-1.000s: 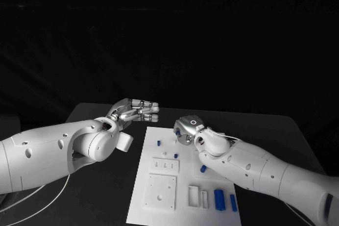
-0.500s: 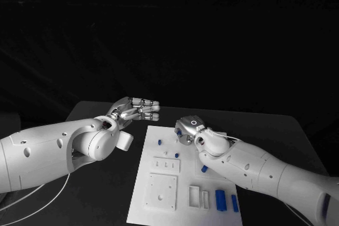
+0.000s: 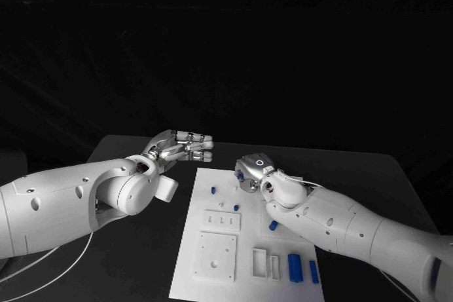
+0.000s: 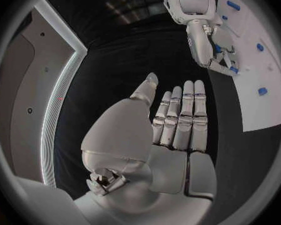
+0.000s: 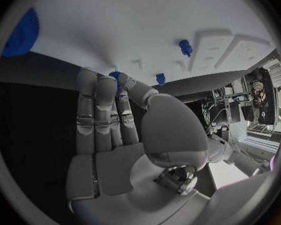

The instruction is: Assemble the parts on the task board

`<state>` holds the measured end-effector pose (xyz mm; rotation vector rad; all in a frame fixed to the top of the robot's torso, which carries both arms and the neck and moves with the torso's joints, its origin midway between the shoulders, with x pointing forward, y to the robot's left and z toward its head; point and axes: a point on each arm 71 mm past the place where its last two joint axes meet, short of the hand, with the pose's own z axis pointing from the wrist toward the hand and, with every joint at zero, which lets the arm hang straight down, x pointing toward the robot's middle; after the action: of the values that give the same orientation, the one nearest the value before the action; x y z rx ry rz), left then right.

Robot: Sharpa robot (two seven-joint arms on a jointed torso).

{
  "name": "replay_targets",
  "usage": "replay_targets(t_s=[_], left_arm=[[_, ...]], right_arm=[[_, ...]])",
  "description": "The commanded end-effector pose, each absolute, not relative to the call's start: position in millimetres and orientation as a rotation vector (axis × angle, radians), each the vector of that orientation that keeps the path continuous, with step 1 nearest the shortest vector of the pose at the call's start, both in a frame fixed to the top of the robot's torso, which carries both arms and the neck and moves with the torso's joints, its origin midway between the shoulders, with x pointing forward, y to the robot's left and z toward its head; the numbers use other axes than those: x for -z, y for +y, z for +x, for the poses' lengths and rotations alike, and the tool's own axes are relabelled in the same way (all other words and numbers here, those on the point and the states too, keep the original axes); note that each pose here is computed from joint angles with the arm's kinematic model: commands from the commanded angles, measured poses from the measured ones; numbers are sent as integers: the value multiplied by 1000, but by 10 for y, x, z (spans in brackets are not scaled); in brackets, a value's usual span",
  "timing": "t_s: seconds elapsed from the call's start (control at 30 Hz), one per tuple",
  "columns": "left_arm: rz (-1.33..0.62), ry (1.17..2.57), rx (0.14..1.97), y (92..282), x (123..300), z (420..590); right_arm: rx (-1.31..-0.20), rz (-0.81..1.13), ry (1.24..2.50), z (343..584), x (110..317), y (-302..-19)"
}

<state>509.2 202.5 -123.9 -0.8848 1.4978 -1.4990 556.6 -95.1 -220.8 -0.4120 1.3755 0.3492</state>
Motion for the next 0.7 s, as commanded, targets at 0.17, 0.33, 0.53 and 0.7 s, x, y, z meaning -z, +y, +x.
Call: replay_targets(t_s=[0.17,0.33,0.53,0.7], left_arm=[[-863,1503,1520,1989,1211,5086],[-863,1503,1520,1989,1209,5087],[-862,1503,1519,1986,1207,5089],[-861,1503,1520,1985,1205,5088]], right_arm=[[-328,-425,1401,5578,2243,-943],[-336,-428,1408,5572,2246,-913],[-350,-438,1422,5552,2246,-870],[-345,-442,1437,5551,2255,-873]])
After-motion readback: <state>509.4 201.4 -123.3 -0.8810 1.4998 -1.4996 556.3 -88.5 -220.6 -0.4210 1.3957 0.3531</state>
